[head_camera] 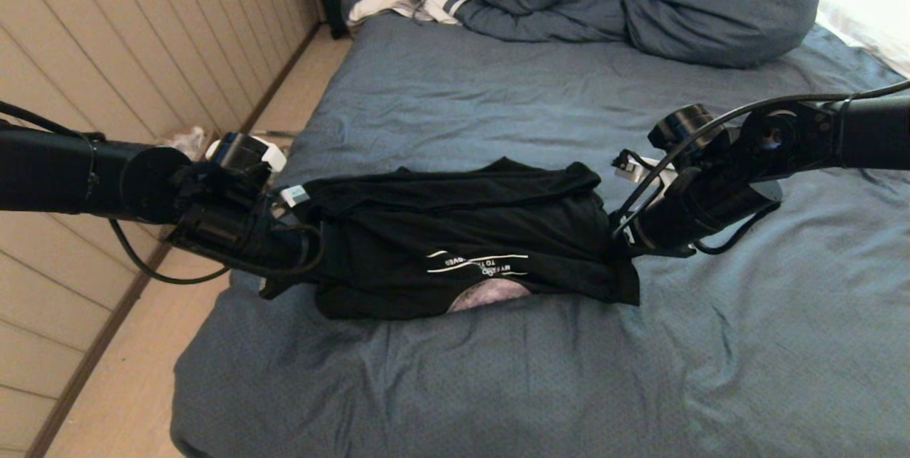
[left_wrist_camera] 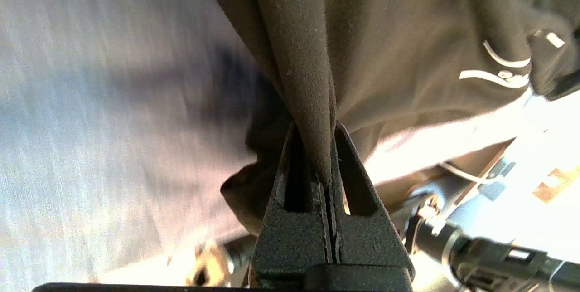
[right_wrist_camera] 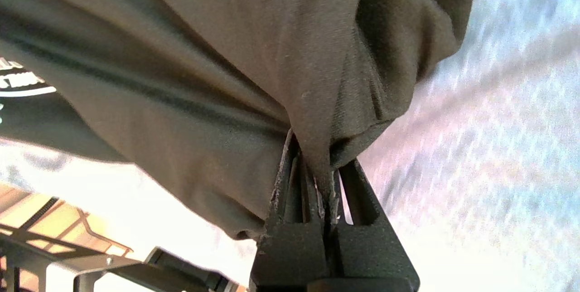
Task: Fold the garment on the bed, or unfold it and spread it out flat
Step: Fold the black T-shirt
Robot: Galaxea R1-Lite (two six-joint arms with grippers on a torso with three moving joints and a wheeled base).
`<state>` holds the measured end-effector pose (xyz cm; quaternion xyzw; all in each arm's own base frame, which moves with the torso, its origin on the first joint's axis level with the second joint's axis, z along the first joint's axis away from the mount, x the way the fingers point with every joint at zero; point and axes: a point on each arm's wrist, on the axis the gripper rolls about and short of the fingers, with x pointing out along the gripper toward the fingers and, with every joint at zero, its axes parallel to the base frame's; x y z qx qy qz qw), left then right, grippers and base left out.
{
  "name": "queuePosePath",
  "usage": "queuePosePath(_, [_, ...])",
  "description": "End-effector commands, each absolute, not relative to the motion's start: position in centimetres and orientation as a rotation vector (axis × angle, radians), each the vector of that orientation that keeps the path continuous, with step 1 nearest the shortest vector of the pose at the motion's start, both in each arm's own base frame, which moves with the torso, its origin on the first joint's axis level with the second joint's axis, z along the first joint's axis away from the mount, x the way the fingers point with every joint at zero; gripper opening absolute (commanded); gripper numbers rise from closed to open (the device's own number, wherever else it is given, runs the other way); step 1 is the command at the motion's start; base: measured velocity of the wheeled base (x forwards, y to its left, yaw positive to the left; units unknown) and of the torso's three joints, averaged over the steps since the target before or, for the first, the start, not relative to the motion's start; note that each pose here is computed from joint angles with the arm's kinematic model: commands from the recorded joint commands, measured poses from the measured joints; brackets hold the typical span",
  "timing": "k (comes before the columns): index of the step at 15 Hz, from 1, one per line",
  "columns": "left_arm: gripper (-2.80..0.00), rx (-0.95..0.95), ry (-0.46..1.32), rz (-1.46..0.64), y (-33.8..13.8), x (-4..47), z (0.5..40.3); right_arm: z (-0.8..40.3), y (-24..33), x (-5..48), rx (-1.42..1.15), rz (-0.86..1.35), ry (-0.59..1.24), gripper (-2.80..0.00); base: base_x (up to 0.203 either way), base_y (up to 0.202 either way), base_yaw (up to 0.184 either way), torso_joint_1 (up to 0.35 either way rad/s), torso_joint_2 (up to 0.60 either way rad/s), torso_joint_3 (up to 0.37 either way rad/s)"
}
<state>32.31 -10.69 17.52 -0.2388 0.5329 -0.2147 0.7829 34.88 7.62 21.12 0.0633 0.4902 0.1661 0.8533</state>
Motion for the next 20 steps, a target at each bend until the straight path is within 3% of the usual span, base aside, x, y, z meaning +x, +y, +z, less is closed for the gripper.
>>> queuePosePath(1, [-2.80,-0.510,1.150,-0.467,-10.6,31.3,18.4,21.7,7.4,33.6,0.133,0.353,1.030,-2.80,0.000,0.000,0.000,0.000,0.00,0.000])
queuePosePath(11, [-2.80,-0.366,1.300,-0.508,-9.1,25.9,20.3,21.1,6.8,30.2,0.073,0.380,1.083,-2.80,0.000,0.000,0.000,0.000,0.00,0.000])
queuePosePath(20, [-2.80,-0.339,1.391,-0.541,-10.0,23.7,18.8,19.4,6.0,26.6,0.051,0.386,1.163,-2.80,0.000,0.000,0.000,0.000,0.00,0.000])
